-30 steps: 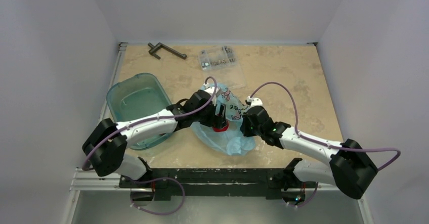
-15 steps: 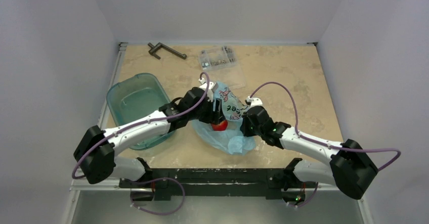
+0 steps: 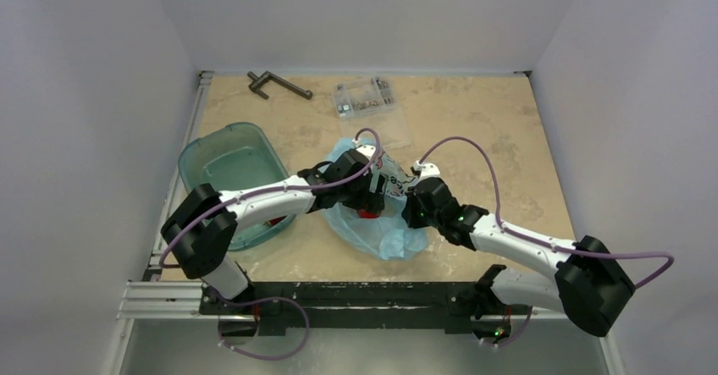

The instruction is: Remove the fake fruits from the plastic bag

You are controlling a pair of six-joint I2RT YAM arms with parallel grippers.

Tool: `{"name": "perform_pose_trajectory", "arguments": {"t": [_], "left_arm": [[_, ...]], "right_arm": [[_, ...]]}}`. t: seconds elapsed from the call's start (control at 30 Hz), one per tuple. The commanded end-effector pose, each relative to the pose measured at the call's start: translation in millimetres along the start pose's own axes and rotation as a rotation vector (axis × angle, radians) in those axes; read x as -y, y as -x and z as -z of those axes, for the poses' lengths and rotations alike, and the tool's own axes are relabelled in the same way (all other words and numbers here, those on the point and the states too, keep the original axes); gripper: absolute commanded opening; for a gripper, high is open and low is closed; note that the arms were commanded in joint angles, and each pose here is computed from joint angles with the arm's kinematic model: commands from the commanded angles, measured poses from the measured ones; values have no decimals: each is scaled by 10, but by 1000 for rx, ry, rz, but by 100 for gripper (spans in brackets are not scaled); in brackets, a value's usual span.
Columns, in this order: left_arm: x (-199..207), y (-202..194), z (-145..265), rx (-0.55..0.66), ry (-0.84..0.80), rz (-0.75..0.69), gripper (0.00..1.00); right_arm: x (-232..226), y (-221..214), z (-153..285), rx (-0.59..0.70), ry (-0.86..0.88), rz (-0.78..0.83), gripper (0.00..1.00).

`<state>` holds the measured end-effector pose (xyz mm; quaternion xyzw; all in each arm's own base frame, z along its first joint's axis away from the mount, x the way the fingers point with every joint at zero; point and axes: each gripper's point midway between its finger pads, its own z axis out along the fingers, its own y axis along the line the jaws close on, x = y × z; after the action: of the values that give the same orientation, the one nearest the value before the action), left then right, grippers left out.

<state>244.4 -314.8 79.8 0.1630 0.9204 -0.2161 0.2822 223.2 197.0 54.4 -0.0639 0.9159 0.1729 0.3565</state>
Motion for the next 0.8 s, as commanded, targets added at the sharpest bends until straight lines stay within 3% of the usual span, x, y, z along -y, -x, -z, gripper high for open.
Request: {"name": "perform_pose_trajectory", "arguments": {"t": [0.0, 0.1, 0.2, 0.37, 0.6, 0.77], "left_arm": [[100, 219, -72, 48, -8, -22, 84], [117, 217, -117, 25, -7, -26, 71], [129, 184, -119, 8, -11, -25, 65], [178, 206, 24, 11, -37, -22, 41], [626, 443, 588, 71, -272, -1, 17], [946, 616, 971, 96, -551, 96, 8]], "right_arm": [[-9, 57, 3, 27, 10, 8, 0], [-13, 58, 4, 27, 12, 8, 0], [-13, 61, 5, 28, 12, 9, 0], [0, 63, 5, 31, 6, 7, 0], [4, 74, 9, 36, 3, 6, 0], [7, 80, 18, 41, 4, 5, 0]]}}
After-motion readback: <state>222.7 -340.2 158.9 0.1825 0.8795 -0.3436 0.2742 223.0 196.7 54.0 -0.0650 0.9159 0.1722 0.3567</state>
